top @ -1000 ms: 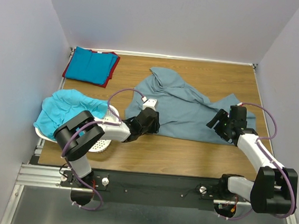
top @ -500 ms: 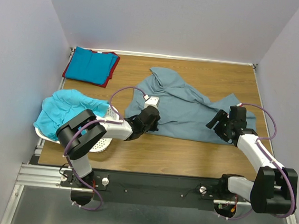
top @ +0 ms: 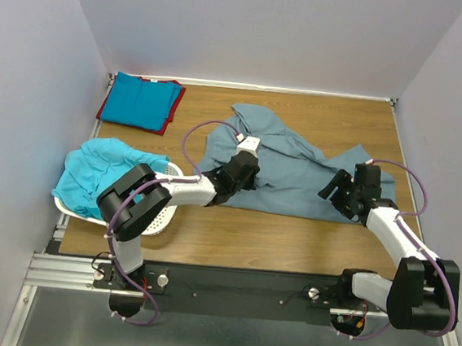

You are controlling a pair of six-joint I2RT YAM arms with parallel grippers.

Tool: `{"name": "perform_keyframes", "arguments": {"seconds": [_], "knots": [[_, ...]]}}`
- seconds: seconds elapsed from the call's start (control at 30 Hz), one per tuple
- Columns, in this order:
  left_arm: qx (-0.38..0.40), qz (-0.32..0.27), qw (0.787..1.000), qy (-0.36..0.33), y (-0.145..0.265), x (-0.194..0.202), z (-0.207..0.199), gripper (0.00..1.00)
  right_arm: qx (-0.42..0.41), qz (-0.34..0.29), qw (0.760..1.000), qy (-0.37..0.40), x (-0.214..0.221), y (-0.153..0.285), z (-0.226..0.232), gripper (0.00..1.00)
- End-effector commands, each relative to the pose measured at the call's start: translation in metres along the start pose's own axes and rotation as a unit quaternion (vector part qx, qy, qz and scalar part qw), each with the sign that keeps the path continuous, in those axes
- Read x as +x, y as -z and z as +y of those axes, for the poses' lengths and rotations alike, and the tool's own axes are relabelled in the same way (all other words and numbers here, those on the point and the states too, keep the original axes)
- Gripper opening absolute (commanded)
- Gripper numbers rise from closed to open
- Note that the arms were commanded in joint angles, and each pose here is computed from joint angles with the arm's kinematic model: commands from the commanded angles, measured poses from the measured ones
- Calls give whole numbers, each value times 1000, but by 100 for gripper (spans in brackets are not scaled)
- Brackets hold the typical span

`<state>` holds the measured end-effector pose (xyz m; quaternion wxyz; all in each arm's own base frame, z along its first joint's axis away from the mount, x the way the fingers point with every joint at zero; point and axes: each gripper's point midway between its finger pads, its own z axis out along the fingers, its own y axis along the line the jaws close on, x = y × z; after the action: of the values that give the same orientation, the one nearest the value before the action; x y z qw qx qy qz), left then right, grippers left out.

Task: Fold and stack the t-shirts
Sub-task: Fold the tshirt

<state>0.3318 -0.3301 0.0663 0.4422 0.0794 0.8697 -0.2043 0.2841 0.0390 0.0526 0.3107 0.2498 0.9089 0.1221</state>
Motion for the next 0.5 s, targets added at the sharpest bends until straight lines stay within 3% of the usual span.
{"name": "perform_keyframes", "arguments": {"seconds": [0.0, 0.47], "knots": [[-12, -12, 999, -34, -12, -11, -3, 0, -8, 5, 1000, 11, 2, -2, 3, 78], [0, -9, 998, -65, -42, -22, -20, 0, -1, 8, 1000, 11, 3, -5, 0, 78]]}}
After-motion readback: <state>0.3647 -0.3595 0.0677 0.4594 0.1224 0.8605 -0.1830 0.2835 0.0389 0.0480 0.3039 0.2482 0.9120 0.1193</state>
